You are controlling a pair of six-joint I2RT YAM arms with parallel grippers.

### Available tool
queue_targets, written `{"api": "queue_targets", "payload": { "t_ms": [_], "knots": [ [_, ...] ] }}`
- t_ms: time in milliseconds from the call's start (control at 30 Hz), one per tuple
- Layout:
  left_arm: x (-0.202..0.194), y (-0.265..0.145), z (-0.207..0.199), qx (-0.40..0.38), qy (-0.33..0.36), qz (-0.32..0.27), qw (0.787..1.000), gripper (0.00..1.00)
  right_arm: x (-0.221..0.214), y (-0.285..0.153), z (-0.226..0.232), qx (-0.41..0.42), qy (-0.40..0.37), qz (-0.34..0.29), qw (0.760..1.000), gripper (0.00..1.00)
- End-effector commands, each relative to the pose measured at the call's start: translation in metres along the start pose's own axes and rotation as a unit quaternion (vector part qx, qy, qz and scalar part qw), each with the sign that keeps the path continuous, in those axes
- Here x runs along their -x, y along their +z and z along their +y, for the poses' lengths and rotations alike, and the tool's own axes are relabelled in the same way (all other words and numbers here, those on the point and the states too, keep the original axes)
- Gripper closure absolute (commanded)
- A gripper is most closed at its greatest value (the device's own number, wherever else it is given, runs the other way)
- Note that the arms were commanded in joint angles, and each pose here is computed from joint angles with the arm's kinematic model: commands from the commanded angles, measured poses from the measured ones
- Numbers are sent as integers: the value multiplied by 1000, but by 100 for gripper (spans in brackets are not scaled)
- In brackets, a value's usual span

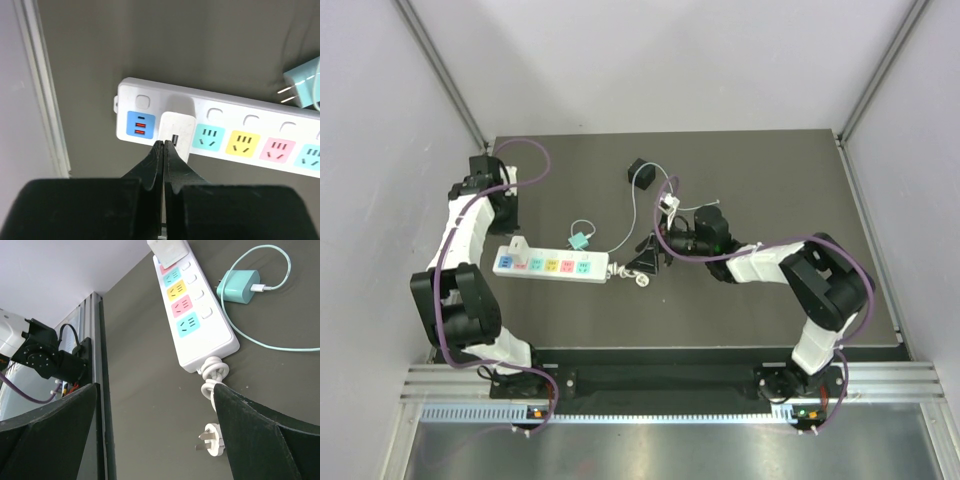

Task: Insert the plug

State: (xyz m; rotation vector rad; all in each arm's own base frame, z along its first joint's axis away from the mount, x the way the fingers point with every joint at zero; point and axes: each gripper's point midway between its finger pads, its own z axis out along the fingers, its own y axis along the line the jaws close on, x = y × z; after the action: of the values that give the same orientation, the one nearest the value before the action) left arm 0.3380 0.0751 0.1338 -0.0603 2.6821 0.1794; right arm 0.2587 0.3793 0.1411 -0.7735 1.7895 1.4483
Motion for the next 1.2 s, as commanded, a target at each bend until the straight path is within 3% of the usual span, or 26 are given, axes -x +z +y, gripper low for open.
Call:
{"api": "queue_targets", "payload": {
  "t_ms": [0, 400, 567, 700, 733, 767, 867, 933, 1000, 1033, 1167],
  "knots": [
    [19, -16, -9, -20, -46, -38, 998, 100, 16, 10, 10, 17, -35, -14, 999, 0],
    [-55, 43, -1, 59, -124, 44, 990, 100, 15, 11, 10, 15, -36, -10, 999, 0],
    [-36, 31, 0, 69, -138, 6, 988, 100, 11, 11, 5, 0, -29, -7, 1000, 0],
    [-1, 2, 1, 64, -141, -58, 986, 100, 12, 12, -1, -19, -19, -21, 999, 0],
    [14, -9, -1, 55, -139, -79, 986, 91, 18, 12, -6, -35, -13, -39, 999, 0],
    [21, -16, -8, 32, -131, -92, 987, 90, 22, 12, -9, -47, 18, -54, 997, 0],
    [28, -26, -15, 27, -144, -99, 984, 89, 28, 0, -41, -134, 73, -85, 985, 0],
    [32, -32, -26, 6, -157, -91, 983, 89, 12, -19, -67, -223, 109, -59, 967, 0],
    [26, -34, -46, -9, -123, -72, 990, 85, 2, -33, -78, -271, 132, -30, 953, 0],
    [24, -35, -53, -5, -101, -70, 992, 83, -20, -40, -75, -268, 154, 18, 951, 0],
    [10, -41, -112, 9, 36, -67, 997, 72, -46, -66, -82, -315, 158, 56, 934, 0]
  ]
}}
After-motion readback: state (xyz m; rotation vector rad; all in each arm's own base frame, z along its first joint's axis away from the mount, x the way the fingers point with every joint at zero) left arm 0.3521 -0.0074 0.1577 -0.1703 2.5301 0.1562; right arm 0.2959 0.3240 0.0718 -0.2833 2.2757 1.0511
